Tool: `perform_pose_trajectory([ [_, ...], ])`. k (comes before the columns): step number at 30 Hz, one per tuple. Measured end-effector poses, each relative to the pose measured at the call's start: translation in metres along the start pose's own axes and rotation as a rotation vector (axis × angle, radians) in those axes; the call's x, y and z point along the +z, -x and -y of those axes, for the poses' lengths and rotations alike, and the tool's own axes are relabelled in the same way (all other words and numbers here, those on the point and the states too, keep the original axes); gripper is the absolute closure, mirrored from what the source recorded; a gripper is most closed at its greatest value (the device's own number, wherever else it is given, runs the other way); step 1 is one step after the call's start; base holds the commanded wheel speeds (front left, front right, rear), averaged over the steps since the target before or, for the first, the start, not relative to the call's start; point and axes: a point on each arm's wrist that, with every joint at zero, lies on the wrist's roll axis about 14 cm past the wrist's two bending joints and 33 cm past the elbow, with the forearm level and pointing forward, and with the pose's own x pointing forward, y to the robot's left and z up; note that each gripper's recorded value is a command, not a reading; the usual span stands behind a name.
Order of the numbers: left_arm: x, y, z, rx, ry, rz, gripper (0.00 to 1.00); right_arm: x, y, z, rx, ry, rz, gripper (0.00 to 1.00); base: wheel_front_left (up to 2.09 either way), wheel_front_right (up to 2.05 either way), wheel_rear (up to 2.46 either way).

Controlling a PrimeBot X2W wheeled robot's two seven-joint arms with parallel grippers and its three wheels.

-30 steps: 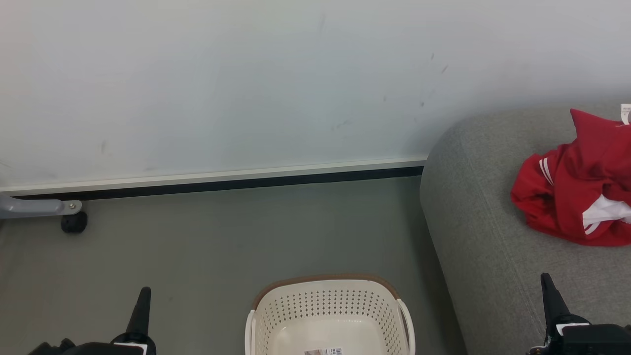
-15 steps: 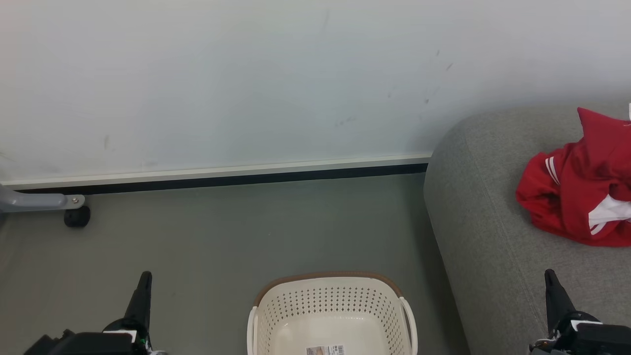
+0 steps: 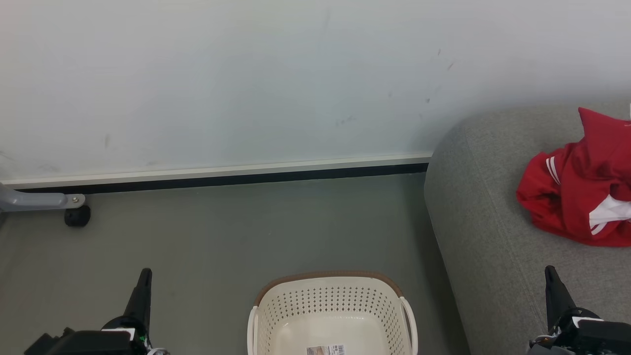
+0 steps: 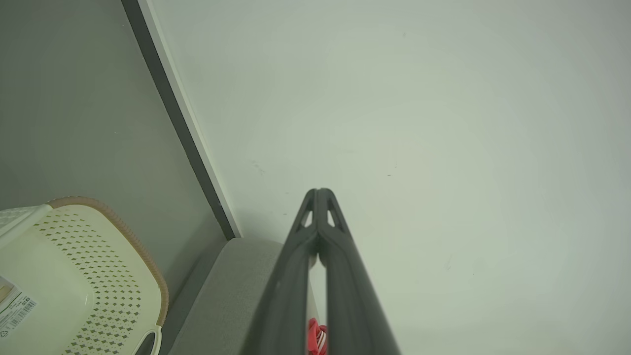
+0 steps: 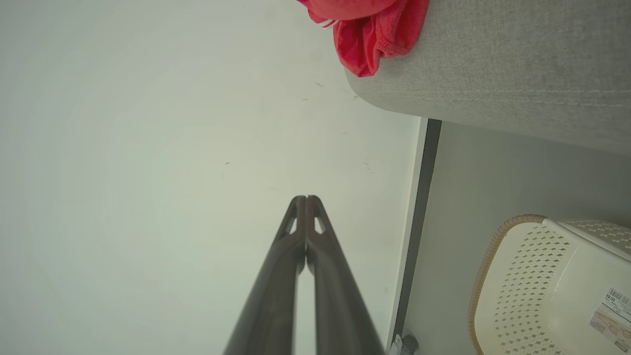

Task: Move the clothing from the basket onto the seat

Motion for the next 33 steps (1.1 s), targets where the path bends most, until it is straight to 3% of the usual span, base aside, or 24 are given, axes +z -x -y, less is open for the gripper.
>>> perform_pose_trajectory([
  [33,-0.0001,0.0,0.0,0.0,0.0,0.0,1.0,-0.0001,0.0,-0.0004,0.003,0.0,0.0,1.0,0.0,0.0,0.0],
])
